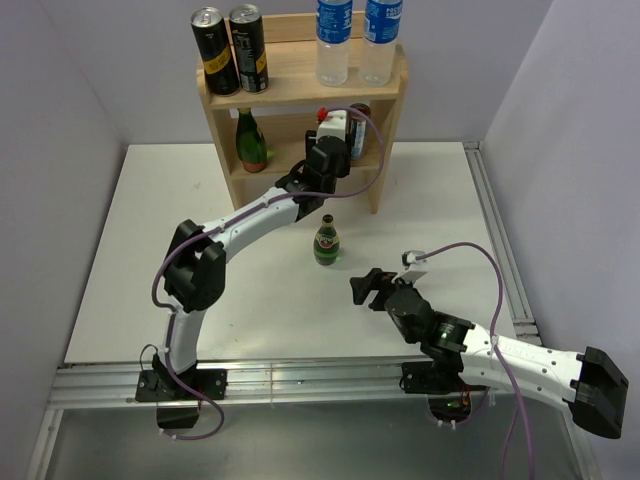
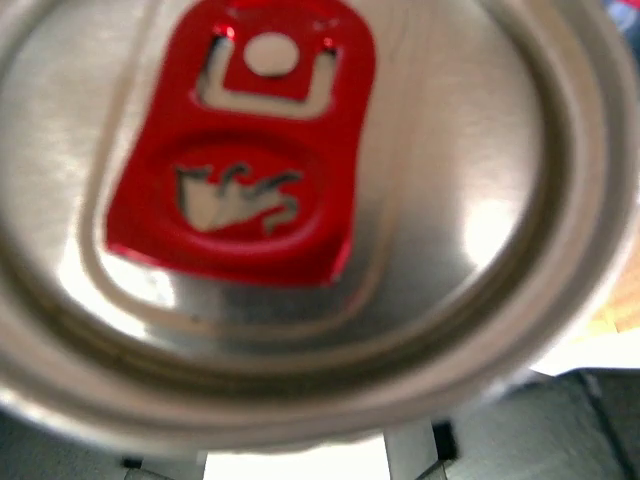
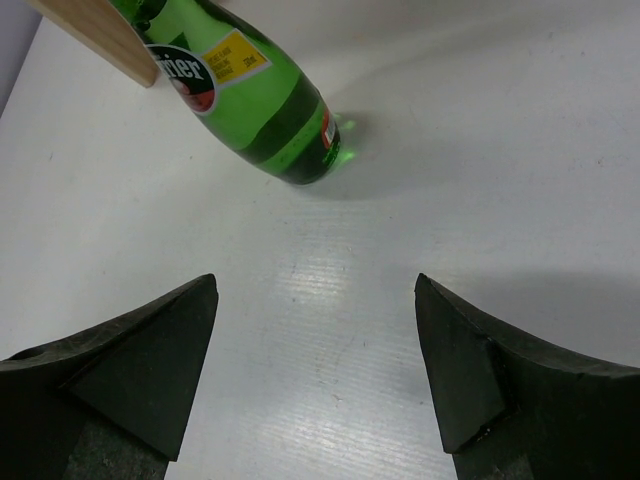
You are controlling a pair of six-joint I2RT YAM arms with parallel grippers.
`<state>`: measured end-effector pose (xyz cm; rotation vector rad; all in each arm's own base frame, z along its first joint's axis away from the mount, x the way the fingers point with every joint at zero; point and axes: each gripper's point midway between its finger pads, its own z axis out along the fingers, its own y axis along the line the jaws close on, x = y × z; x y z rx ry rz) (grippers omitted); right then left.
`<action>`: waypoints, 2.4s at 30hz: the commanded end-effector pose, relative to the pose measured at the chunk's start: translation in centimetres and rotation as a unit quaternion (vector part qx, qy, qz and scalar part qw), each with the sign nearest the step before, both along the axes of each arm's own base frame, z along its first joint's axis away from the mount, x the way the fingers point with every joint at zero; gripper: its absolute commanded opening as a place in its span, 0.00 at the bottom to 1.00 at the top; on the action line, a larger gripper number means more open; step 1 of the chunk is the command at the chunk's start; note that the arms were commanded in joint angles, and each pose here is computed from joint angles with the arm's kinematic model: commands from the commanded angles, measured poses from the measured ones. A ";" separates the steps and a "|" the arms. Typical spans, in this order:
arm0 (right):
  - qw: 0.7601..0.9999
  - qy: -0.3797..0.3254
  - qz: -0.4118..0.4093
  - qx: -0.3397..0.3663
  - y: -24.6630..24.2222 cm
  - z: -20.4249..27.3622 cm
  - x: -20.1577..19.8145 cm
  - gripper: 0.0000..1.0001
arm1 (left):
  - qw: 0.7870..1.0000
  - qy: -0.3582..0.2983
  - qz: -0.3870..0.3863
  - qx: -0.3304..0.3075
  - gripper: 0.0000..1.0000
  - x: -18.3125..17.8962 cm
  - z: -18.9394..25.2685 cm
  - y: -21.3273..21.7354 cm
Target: Place and organize the beverage onto the shelf
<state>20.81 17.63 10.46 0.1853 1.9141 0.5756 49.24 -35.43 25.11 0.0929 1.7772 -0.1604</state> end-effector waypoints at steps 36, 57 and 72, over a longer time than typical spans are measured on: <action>1.000 -0.007 -0.012 0.001 0.1 0.0 0.6 0.86 | 0.982 -0.015 -0.163 -0.090 0.00 1.3 1.4 -8.2; 1.000 -0.006 -0.011 -0.001 0.2 -0.2 0.6 0.87 | 0.989 -0.008 -0.135 -0.062 0.87 -0.4 0.1 -5.6; 1.000 -0.006 -0.018 -0.011 0.0 -0.2 0.8 0.86 | 0.987 0.005 -0.155 -0.052 0.99 -5.3 -0.1 -5.2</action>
